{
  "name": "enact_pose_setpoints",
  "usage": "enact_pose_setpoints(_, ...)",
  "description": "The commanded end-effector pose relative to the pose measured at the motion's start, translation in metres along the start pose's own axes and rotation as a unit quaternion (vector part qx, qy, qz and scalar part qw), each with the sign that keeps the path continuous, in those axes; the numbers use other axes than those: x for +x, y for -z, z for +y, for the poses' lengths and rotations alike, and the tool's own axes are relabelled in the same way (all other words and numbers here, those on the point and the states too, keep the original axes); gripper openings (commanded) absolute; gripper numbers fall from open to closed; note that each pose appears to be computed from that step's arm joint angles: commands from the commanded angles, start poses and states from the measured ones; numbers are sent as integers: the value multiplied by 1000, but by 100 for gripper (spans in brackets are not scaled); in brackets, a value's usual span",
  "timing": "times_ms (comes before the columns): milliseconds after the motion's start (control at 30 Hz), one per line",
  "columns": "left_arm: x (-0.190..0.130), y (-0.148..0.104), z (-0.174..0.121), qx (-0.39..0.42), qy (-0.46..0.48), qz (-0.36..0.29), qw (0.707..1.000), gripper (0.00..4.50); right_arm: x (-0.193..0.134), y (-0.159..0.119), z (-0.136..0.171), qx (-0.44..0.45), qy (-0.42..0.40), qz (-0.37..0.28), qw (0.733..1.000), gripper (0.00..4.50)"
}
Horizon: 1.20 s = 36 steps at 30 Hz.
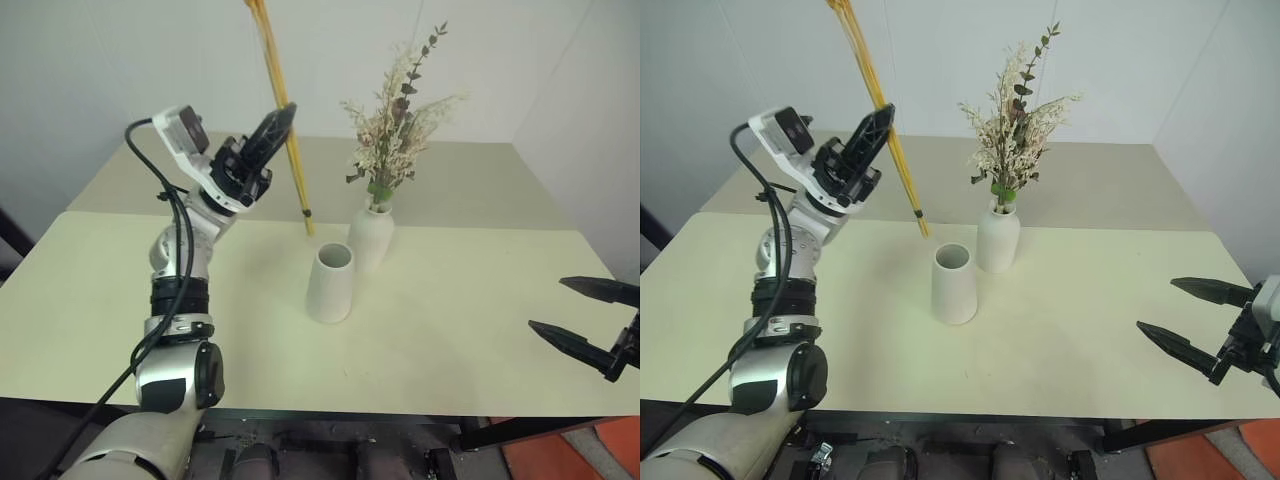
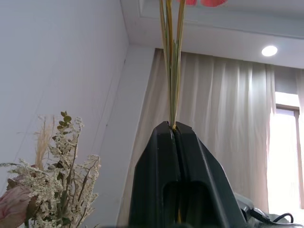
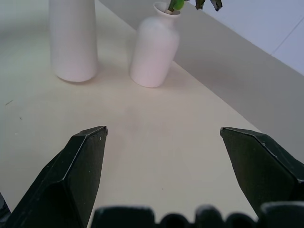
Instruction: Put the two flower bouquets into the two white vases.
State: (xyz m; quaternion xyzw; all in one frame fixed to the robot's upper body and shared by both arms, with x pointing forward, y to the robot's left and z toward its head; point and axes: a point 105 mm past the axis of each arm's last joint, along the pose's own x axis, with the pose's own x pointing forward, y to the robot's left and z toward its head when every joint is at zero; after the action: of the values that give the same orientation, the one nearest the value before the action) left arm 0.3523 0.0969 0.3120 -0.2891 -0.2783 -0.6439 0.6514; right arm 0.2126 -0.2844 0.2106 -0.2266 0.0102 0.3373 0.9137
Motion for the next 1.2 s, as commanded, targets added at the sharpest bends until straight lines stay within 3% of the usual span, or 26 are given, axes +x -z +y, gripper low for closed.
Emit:
enact_pose_setpoints(33,17,0,-2,8,27,-11,1000,3,-2,-8,1,-21,11,-10,1000,450)
enact_pose_setpoints(233,21,34,6,11,29,40,999,3,-1,-10,2,-17,19,-14,1000,450)
enact_pose_setpoints(600,9,64,5,-5,45,122,992,3,1,-6,7,-16,25,-11,999,450)
enact_pose_setpoints(700,3,67,1,-22,59,142,988,65,3,-6,7,-12,24,-13,1000,450)
enact_pose_setpoints(933,-18,71,-3,-7,62,220,974,282,2,-6,9,-7,10,-16,1000,450)
enact_pose_setpoints(1100,-30,51,-3,15,39,228,973,438,0,-8,9,-9,6,-21,1000,450)
enact_pose_setpoints(1200,-49,29,-12,20,33,231,972,445,-1,-7,8,-9,8,-19,1000,450)
